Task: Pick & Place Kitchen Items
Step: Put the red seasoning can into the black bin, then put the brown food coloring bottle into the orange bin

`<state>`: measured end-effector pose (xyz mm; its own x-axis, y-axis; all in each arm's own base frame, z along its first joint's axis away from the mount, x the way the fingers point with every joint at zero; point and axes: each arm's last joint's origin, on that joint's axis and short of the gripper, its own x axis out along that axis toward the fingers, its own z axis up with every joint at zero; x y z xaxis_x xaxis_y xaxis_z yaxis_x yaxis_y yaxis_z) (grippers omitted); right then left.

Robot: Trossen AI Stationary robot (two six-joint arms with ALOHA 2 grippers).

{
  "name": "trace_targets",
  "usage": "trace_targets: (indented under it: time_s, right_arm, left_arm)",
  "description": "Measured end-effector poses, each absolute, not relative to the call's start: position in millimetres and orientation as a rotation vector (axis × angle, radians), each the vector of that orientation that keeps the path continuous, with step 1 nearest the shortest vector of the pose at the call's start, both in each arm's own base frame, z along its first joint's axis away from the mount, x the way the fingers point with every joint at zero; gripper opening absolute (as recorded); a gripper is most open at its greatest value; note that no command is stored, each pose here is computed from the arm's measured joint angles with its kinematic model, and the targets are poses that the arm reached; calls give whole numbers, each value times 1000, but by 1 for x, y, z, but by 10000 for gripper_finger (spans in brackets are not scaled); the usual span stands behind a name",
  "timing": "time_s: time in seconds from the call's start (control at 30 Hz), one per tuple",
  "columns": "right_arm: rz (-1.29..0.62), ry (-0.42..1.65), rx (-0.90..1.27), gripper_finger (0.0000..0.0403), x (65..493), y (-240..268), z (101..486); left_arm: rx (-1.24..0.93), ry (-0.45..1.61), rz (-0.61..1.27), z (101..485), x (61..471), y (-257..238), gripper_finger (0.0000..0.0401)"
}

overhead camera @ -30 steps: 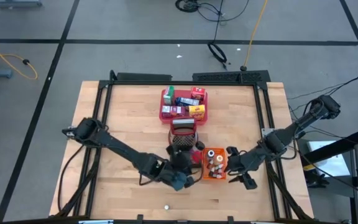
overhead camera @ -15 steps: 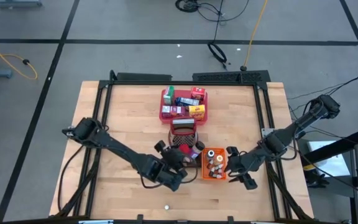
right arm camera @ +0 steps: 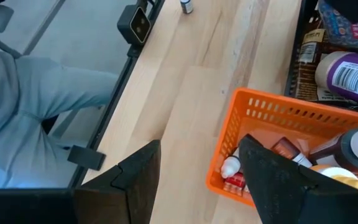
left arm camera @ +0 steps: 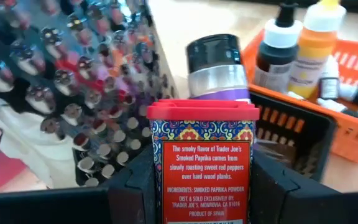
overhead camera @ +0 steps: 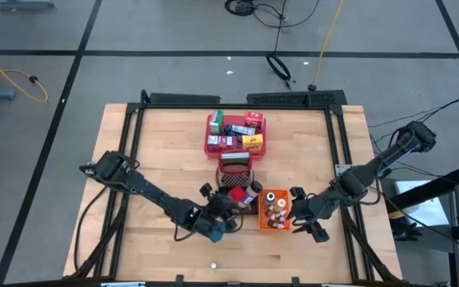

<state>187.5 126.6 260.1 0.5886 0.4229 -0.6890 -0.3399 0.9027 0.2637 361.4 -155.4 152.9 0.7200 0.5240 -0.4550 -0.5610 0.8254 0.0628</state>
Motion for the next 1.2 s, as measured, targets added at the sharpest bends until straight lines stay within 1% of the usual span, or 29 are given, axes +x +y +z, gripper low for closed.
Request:
trace_targets:
  time_s: [0.23,0.47,0.5,0.53,0.7,0.83,0.9,1.0,1.2]
  right_arm:
    - [445,830,108,210,187,127,260]
    - [448,829,100,210,187,127,260]
    - [449,828,98,210,187,127,260]
    - [449,828,97,210,187,127,260]
    - [449,828,97,210,187,127,260]
    - [449,829,97,210,187,127,260]
    - [449,829,97,210,187,127,260]
    - [449,829,97,210,187,127,260]
    - [449,830,96,210,187,127,260]
  left_arm:
    - [-162,358,586,131,349,-148,161]
    - [-174,331,555,127,346,-148,162]
    - [-185,330,555,127,346,-148,170]
    - [-193,329,555,127,346,-147,187]
    - [-206,348,512,130,347,-147,296]
    - [-175,347,483,138,345,-148,354]
    - [-167,321,488,148,344,-149,372]
    - [-162,298,481,167,339,-150,387]
    - [-170,311,407,185,326,-161,391]
